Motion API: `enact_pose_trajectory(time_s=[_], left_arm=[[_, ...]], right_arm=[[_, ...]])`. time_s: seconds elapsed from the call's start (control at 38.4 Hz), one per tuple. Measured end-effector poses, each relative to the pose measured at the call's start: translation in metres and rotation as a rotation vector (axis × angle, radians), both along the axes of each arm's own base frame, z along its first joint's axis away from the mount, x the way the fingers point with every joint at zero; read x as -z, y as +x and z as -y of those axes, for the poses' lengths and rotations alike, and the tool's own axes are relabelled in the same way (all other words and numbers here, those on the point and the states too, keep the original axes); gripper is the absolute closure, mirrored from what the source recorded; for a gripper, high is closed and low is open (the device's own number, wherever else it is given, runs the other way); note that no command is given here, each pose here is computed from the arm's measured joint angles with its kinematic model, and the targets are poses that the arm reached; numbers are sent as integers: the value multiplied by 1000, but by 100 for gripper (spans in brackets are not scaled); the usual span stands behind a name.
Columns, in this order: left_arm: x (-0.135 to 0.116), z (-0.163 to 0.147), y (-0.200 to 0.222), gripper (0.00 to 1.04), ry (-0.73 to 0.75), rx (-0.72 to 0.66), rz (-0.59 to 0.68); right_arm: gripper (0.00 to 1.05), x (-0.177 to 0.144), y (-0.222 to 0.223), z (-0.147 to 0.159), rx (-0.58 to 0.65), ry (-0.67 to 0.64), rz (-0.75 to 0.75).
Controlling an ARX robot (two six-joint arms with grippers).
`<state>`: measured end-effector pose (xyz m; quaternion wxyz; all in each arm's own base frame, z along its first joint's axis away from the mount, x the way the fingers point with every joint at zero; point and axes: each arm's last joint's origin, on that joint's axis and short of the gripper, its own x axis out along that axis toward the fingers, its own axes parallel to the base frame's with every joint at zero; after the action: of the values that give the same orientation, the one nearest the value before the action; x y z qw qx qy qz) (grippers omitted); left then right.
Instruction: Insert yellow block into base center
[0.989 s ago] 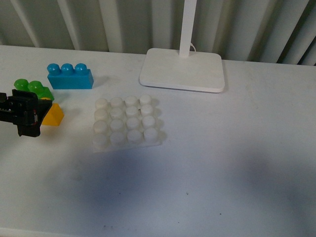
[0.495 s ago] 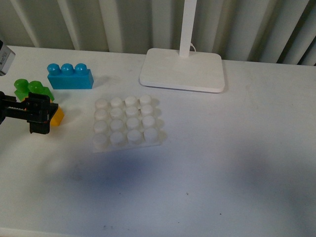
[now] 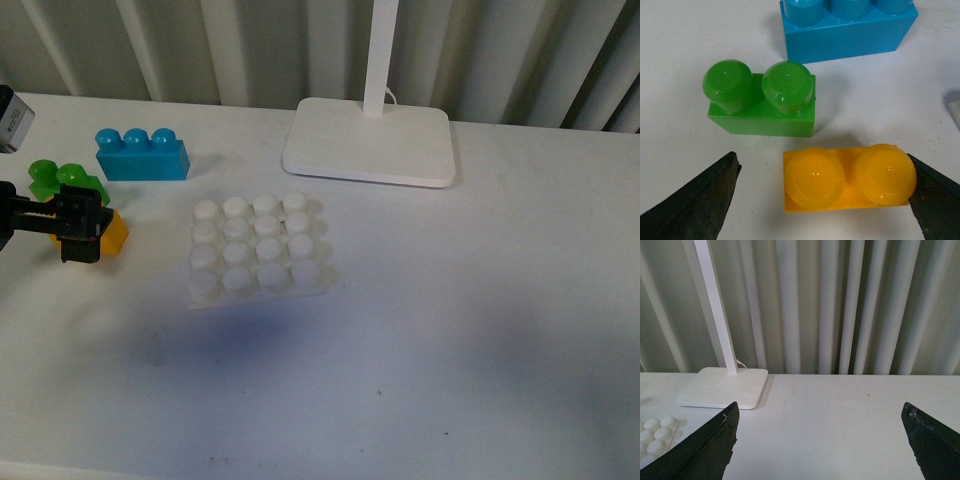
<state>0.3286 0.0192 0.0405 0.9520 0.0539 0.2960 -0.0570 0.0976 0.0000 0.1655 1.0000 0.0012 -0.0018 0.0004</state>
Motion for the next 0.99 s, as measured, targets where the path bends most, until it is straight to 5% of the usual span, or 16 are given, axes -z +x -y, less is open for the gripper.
enact_pose_trajectory(time_s=[0.83,0.99], left_arm=[[14,0,8,6,-37,-50,-44],[13,0,8,30,-46,-58,-44]], right_arm=[[9,0,0,0,0,0,0],[9,0,0,0,0,0,0]])
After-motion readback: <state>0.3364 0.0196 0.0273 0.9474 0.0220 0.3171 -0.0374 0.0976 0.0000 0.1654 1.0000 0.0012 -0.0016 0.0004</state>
